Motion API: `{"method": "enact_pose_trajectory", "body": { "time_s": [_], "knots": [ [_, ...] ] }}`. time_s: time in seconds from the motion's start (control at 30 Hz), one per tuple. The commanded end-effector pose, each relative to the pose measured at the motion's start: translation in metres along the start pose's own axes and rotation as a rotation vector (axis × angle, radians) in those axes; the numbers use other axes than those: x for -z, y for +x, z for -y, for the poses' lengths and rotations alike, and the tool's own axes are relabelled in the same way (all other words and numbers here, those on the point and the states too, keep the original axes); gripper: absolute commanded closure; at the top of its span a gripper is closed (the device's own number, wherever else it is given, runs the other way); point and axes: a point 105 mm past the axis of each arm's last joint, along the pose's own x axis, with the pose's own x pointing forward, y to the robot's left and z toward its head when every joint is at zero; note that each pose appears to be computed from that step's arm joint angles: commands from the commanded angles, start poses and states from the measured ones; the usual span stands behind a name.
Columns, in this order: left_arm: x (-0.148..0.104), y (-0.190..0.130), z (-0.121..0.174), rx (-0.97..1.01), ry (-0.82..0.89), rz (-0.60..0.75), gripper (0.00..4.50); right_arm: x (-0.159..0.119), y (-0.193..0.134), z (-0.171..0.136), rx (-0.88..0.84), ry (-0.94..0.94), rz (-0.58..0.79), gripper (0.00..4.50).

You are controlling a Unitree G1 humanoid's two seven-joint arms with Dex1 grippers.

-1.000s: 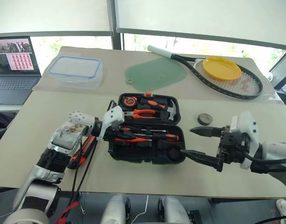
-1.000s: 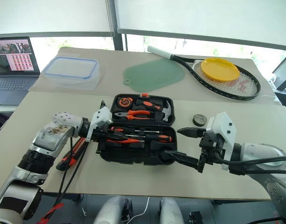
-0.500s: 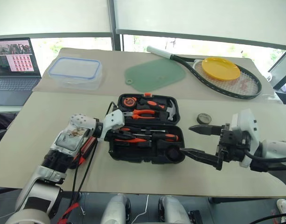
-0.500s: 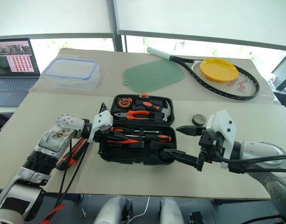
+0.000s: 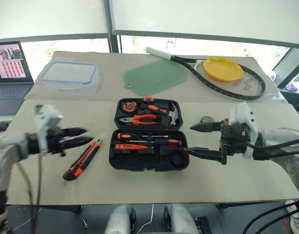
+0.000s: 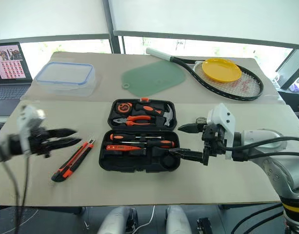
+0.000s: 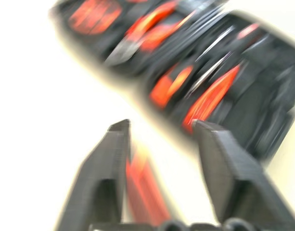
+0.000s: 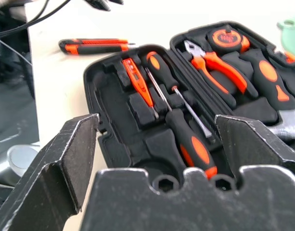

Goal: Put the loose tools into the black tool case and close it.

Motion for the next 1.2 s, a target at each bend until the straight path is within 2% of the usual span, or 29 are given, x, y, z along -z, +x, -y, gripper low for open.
{"method": "enact_pose_trajectory", "body": {
  "time_s": [0.03, 0.1, 0.13, 0.33, 0.4, 0.53, 0.87, 0.9, 0.93, 1.1, 1.13, 1.2],
  "knots": [
    [0.006, -0.027, -0.007, -0.136, 0.027, -0.036, 0.79, -0.007, 0.002, 0.000, -0.053, -0.051, 0.013, 0.00],
    [0.007, -0.027, 0.001, -0.125, 0.026, -0.044, 0.09, -0.007, 0.003, 0.000, -0.071, -0.053, 0.012, 0.00],
    [0.006, -0.024, 0.006, -0.114, 0.025, -0.049, 0.02, -0.007, 0.004, 0.000, -0.079, -0.055, 0.010, 0.00],
    [-0.011, 0.007, 0.027, -0.064, 0.035, -0.094, 0.02, -0.009, 0.001, -0.011, -0.113, -0.071, 0.001, 0.00],
    [-0.010, 0.019, 0.032, -0.048, 0.033, -0.147, 0.02, -0.010, -0.001, -0.015, -0.119, -0.078, 0.001, 0.00],
    [0.009, 0.040, 0.024, -0.105, 0.077, -0.284, 0.02, -0.014, -0.001, -0.022, -0.110, -0.085, 0.015, 0.00],
    [0.032, 0.071, 0.017, -0.097, 0.136, -0.408, 0.02, -0.013, -0.001, -0.033, -0.084, -0.087, 0.005, 0.00],
    [0.032, 0.073, 0.016, -0.100, 0.135, -0.404, 0.55, -0.013, -0.002, -0.033, -0.079, -0.087, 0.004, 0.00],
    [0.031, 0.073, 0.016, -0.095, 0.134, -0.402, 0.72, -0.013, -0.002, -0.033, -0.075, -0.089, 0.003, 0.00],
    [0.030, 0.071, 0.011, -0.097, 0.116, -0.399, 2.51, -0.012, -0.003, -0.032, -0.047, -0.091, -0.002, 0.00],
    [0.022, 0.068, 0.004, -0.120, 0.104, -0.372, 2.78, -0.012, -0.004, -0.032, -0.040, -0.091, -0.004, 0.00],
    [0.001, 0.062, -0.008, -0.157, 0.082, -0.303, 2.96, -0.011, -0.005, -0.032, -0.028, -0.087, -0.005, 0.00]
  ]
}}
